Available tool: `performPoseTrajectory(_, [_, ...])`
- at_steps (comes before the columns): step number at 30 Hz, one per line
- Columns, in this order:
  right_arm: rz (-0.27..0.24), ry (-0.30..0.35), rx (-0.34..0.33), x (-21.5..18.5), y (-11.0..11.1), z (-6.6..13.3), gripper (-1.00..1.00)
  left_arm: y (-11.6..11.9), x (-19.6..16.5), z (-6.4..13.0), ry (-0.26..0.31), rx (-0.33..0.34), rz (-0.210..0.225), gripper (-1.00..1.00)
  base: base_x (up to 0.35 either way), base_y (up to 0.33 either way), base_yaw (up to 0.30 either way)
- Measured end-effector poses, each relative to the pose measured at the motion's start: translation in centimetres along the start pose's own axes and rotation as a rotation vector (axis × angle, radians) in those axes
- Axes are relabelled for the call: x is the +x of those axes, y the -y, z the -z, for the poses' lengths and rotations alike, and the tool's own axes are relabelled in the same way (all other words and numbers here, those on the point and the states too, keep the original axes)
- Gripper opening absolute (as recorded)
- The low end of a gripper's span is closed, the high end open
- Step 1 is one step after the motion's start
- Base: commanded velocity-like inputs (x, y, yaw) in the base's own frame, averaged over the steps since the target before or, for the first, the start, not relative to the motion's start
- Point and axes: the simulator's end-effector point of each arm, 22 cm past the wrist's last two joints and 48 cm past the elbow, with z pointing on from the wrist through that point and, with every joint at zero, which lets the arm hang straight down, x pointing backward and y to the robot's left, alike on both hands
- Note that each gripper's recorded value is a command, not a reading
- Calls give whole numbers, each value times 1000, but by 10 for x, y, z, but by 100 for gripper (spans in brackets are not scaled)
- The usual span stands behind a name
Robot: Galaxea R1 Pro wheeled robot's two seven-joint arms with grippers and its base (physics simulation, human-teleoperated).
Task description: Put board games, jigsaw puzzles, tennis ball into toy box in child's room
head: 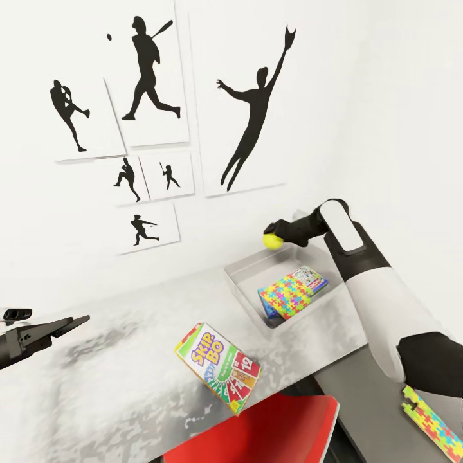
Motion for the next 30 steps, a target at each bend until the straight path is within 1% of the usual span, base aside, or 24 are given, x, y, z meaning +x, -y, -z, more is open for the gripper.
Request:
performPoseTrajectory(6, [10,-14,17,5,0,-5,-100,-1,0,0,1,0,1,100,0,0,0])
performPoseTrajectory(8, [21,-21,26,9,0,-8,-100,-2,0,0,1,-1,3,100,0,0,0])
performPoseTrajectory(12, [66,-43,51,20,-1,-17,-100,-4,1,0,-1,-3,8,100,0,0,0])
performPoseTrajectory(15, [79,-64,69,28,4,-25,-100,-6,2,-1,-2,-5,12,100,0,0,0])
performPoseTrajectory(20, [76,-94,86,38,12,-35,-100,-9,4,-1,-4,-8,18,100,0,0,0])
performPoseTrajectory(30, [66,-121,94,47,19,-46,-100,-15,7,-2,-10,-14,32,100,0,0,0])
